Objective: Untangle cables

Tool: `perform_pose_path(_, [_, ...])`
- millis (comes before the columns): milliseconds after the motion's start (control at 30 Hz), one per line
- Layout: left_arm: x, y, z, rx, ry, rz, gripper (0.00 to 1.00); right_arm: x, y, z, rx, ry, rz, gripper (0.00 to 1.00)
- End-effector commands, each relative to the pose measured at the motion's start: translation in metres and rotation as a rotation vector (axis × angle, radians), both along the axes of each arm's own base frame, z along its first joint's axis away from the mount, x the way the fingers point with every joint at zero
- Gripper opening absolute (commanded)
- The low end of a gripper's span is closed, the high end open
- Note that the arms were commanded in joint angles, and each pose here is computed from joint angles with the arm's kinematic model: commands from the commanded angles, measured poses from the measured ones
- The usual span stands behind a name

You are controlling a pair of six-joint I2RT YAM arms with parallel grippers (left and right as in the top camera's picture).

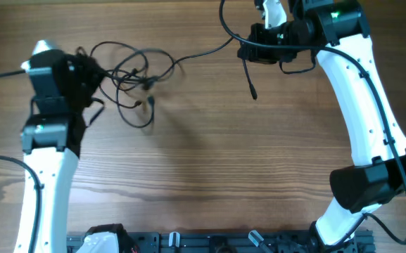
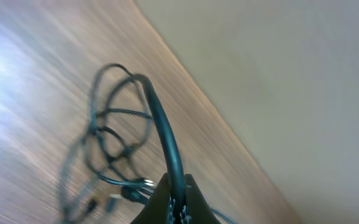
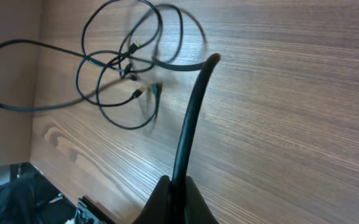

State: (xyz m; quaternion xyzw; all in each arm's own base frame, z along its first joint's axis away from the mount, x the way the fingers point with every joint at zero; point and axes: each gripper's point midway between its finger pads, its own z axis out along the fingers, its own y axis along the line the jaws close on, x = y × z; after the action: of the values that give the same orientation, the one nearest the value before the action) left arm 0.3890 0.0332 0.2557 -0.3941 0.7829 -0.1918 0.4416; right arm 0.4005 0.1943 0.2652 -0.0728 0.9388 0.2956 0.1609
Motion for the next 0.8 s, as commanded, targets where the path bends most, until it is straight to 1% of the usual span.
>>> perform_pose_path(0, [0.001, 0.012, -0.022, -0.079, 0.073, 0.022, 0.04, -0.001, -0.024, 0.038, -0.028, -0.141, -0.013, 0.04])
perform_pose_path(67, [0.002, 0.012, -0.038, -0.118, 0.121, 0.005, 0.04, -0.002, -0.036, 0.064, -0.024, -0.220, -0.036, 0.04])
perform_pose_path(133, [0.005, 0.012, -0.055, -0.124, 0.167, -0.002, 0.04, -0.008, -0.051, 0.109, -0.003, -0.344, -0.069, 0.04])
perform_pose_path(233, [0.008, 0.013, -0.071, -0.034, 0.210, -0.077, 0.04, -0.025, -0.059, 0.167, 0.024, -0.513, -0.087, 0.04])
perform_pose_path(400, [0.009, 0.014, -0.074, 0.107, 0.220, -0.186, 0.04, -0.044, -0.061, 0.229, 0.063, -0.685, -0.088, 0.04])
perform_pose_path(433, [0.009, 0.014, -0.074, 0.135, 0.220, -0.209, 0.08, -0.048, -0.060, 0.239, 0.075, -0.713, -0.081, 0.04])
perform_pose_path(500, [0.009, 0.014, -0.074, 0.208, 0.219, -0.268, 0.28, -0.061, -0.055, 0.260, 0.117, -0.765, -0.049, 0.04])
perform_pose_path(533, [0.009, 0.014, -0.074, 0.241, 0.218, -0.295, 0.40, -0.064, -0.053, 0.262, 0.129, -0.768, -0.036, 0.04])
perform_pose_path(633, [0.013, 0.014, -0.070, 0.343, 0.195, -0.367, 0.67, -0.067, -0.052, 0.255, 0.125, -0.741, -0.022, 0.04])
perform_pose_path(667, [0.017, 0.008, -0.065, 0.382, 0.155, -0.432, 0.72, -0.068, -0.052, 0.251, 0.114, -0.730, -0.013, 0.04])
perform_pose_path(733, [0.022, -0.009, -0.055, 0.384, 0.077, -0.538, 0.74, -0.067, -0.052, 0.247, 0.111, -0.716, -0.012, 0.04])
perform_pose_path(767, [0.024, -0.029, -0.047, 0.363, 0.003, -0.643, 0.74, -0.068, -0.052, 0.247, 0.112, -0.712, -0.011, 0.04])
